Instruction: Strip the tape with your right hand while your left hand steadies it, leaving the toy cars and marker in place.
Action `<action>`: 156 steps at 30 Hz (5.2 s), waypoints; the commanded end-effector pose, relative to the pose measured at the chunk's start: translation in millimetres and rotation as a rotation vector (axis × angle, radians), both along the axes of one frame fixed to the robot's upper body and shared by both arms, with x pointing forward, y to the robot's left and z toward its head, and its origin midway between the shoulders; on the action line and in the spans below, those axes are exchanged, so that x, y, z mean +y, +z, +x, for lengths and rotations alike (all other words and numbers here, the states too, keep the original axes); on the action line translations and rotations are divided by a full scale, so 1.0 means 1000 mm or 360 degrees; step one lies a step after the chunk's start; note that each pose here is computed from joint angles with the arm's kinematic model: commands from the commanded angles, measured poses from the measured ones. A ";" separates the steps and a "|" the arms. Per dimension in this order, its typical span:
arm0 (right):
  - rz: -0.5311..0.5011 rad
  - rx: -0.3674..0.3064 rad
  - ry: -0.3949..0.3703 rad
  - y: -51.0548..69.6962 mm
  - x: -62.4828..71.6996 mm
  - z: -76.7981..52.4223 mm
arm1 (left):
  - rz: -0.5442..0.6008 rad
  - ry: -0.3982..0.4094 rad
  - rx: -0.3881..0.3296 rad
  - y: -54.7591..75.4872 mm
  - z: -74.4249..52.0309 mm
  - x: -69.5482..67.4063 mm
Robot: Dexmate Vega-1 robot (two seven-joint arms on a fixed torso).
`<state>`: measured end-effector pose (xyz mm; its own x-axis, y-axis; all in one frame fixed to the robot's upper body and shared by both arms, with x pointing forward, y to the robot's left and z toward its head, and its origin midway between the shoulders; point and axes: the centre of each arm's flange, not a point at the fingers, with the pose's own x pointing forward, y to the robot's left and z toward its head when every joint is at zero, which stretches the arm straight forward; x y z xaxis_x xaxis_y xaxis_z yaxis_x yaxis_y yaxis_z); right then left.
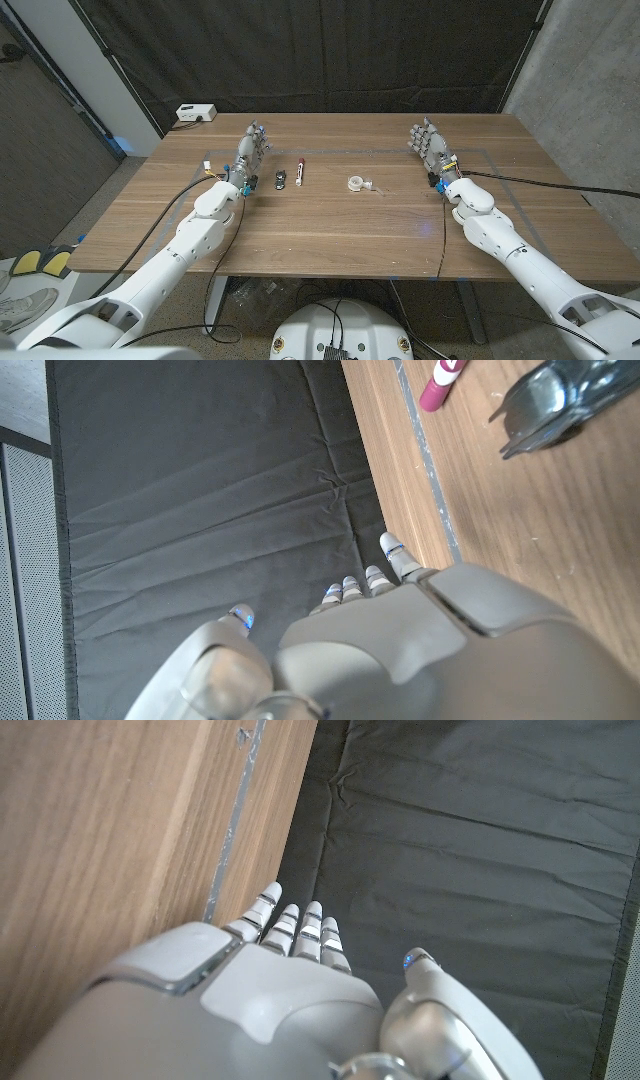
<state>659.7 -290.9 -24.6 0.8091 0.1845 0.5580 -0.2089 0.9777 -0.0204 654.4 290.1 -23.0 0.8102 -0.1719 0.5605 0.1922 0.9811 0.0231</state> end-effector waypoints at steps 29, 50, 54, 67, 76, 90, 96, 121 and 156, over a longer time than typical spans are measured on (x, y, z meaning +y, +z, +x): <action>-0.0017 -0.0001 -0.0028 -0.005 0.002 -0.004 | 0.0778 0.0656 -0.0758 0.080 -0.057 -0.031; -0.0005 -0.0044 -0.0019 -0.010 0.003 -0.009 | 0.1498 0.0835 -0.1099 0.116 -0.092 -0.086; 0.0003 -0.0052 -0.0010 -0.011 0.004 -0.007 | 0.1633 0.0811 -0.1110 0.119 -0.097 -0.093; 0.0030 -0.0066 0.0012 -0.015 0.009 -0.003 | 0.1909 0.0659 -0.1055 0.117 -0.101 -0.110; 0.0024 -0.0075 0.0017 -0.018 0.014 -0.005 | 0.2181 0.0561 -0.0968 0.117 -0.099 -0.128; -0.0037 -0.0105 0.0027 -0.015 0.023 -0.016 | 0.2485 0.0559 -0.0999 0.112 -0.096 -0.153; -0.0064 -0.0147 0.0046 -0.012 0.028 -0.020 | 0.2664 0.0618 -0.1069 0.112 -0.100 -0.165; -0.0049 -0.0148 0.0057 -0.023 0.024 -0.026 | 0.3087 0.0801 -0.1371 0.110 -0.095 -0.217; -0.0037 -0.0102 0.0051 -0.033 0.003 -0.024 | 0.3216 0.0712 -0.1440 0.072 -0.073 -0.237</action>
<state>635.3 -283.7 -55.1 0.7598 0.2303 0.6079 -0.2408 0.9683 -0.0659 576.9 57.3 60.5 0.6497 -0.7522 0.1100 -0.6191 -0.4396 0.6508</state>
